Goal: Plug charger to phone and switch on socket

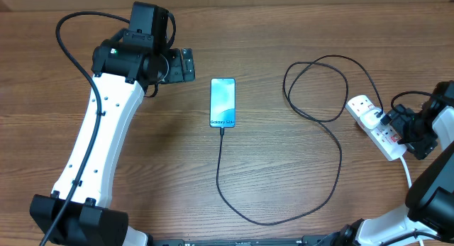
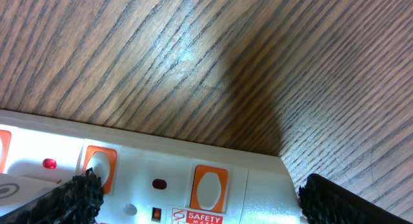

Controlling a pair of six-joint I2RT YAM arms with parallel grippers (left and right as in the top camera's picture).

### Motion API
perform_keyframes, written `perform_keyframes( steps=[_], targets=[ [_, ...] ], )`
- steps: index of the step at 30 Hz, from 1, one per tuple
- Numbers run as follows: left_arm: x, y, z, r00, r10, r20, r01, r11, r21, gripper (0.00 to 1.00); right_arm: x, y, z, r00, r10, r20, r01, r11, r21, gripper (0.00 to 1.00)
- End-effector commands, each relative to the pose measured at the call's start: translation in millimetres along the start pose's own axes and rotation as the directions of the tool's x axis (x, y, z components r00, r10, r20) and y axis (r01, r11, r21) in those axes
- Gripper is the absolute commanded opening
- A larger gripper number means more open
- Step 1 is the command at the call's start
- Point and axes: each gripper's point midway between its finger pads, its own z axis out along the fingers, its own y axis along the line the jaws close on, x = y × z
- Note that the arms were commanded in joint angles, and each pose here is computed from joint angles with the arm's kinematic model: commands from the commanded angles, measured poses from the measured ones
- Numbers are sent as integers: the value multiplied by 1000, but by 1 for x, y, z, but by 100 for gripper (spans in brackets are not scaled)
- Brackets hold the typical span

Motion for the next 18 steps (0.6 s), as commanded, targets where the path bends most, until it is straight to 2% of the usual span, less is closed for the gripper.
perform_keyframes(
  steps=[1, 11, 18],
  targets=[
    [-1, 2, 2, 1000, -9, 0, 9, 1000, -14, 99, 16, 12, 7, 997, -48, -55, 46, 998, -34, 100],
    [-1, 2, 2, 1000, -9, 0, 9, 1000, -14, 100, 15, 13, -10, 997, -41, -65, 39, 999, -30, 100],
    [-1, 2, 2, 1000, -9, 0, 9, 1000, -14, 100, 4, 16, -60, 998, -16, 53, 20, 998, -64, 100]
  ],
)
